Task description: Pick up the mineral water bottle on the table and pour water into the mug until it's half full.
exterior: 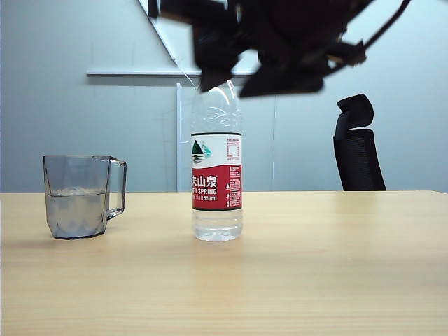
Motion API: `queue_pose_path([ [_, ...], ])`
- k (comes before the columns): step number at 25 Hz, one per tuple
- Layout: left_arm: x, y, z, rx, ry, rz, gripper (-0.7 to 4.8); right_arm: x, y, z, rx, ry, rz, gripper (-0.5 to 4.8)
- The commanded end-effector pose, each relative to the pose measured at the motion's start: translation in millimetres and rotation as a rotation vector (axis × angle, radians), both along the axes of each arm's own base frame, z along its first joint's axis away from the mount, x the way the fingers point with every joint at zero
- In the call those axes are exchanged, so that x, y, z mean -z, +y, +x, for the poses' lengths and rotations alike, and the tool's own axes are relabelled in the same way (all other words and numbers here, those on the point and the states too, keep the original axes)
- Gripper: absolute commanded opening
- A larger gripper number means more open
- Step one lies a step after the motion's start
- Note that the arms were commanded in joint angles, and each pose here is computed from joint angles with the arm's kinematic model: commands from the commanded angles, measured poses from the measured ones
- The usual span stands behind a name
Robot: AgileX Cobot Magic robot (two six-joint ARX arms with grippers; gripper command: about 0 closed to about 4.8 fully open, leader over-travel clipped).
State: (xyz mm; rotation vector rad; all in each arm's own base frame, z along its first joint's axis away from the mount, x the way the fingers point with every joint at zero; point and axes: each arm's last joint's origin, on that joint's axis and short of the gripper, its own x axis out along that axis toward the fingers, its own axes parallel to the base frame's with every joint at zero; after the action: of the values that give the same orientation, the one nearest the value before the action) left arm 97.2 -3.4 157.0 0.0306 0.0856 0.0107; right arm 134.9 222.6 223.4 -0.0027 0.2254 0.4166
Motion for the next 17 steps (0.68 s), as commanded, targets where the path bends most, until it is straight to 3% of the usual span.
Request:
queue_pose_path([
  [1,-2,0,0,0.002,-0.015,-0.004,-0.02,-12,-5,-10,-0.026,-0.005,0.013,-0.05],
  [7,-2,0,0,0.002,-0.015,-0.004,-0.02,-30,-16,-23,-0.053,-0.027,0.057,-0.06],
  [17,-2,0,0,0.001,-0.015,-0.004,-0.02,-31,-18,-23,-0.050,-0.025,0.052,-0.06],
])
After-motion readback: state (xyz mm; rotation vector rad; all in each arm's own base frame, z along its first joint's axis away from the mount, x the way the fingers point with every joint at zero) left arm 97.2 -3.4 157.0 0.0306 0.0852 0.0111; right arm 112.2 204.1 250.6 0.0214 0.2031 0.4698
